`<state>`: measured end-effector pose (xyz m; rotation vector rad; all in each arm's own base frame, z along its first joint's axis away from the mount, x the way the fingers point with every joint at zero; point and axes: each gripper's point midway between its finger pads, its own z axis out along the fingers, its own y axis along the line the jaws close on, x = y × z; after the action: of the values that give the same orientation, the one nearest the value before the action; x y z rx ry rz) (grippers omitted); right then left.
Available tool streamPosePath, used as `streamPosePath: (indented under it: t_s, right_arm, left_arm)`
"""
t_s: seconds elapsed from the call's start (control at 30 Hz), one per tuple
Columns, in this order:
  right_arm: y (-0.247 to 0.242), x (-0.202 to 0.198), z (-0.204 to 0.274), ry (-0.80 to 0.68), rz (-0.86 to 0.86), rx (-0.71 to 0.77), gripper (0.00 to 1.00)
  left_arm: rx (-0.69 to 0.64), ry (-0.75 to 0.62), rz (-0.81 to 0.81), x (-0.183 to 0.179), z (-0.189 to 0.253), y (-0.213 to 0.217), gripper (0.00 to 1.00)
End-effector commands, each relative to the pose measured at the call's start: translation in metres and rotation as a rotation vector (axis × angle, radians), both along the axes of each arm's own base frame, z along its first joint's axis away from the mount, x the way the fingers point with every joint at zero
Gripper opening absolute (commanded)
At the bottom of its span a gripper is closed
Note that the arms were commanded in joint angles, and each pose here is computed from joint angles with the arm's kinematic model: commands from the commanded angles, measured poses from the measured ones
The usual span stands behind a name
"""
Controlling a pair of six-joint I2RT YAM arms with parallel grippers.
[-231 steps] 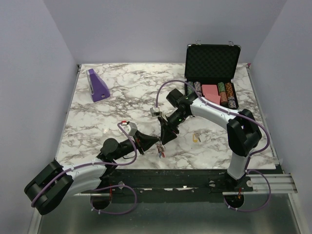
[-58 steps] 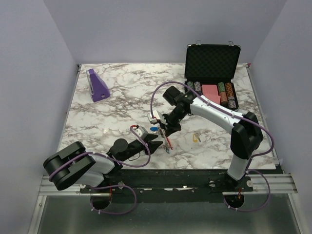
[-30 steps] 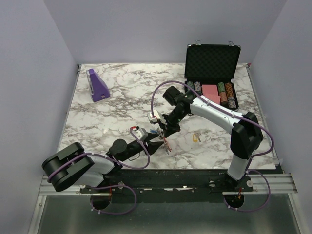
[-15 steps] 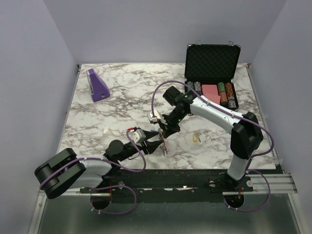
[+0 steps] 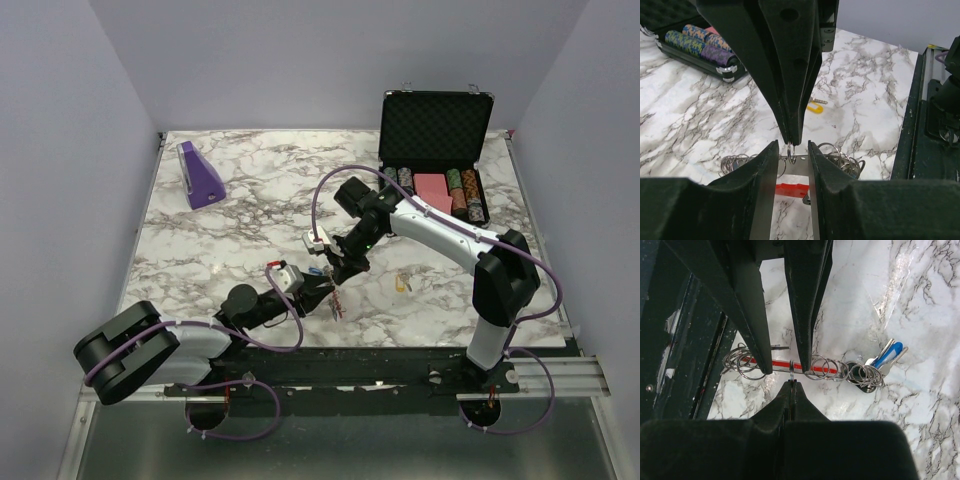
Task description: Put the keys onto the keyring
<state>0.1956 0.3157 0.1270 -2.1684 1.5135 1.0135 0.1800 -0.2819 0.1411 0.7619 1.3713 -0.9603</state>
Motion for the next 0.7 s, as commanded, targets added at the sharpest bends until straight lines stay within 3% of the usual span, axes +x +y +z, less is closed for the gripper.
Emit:
streamPosePath:
  t_s: [0.0, 0.43, 0.6, 0.67]
  right_arm:
    - [0.0001, -0.0130, 0.0111, 0.025, 0.032, 0.037, 0.01]
    - [0.0010, -0.0143, 0.0130, 0.028, 0.038, 0.047, 0.01]
    - [0.0004, -0.0144, 0.0131, 0.032, 0.037, 0.046, 0.01]
    - [0.0006, -0.0153, 0.0128, 0.033, 0.039, 0.047, 0.01]
  left_arm:
    - [0.014, -0.007, 0.001, 0.0018, -0.0012, -0.0024, 0.37]
    - [0.040, 0.012, -0.026, 0.0003, -0.0066, -0.0072, 0.31]
    - [0.042, 0.018, -0.037, -0.0012, -0.0082, -0.0085, 0.20]
    - [0.041, 0.020, -0.035, -0.0011, -0.0081, -0.0084, 0.07]
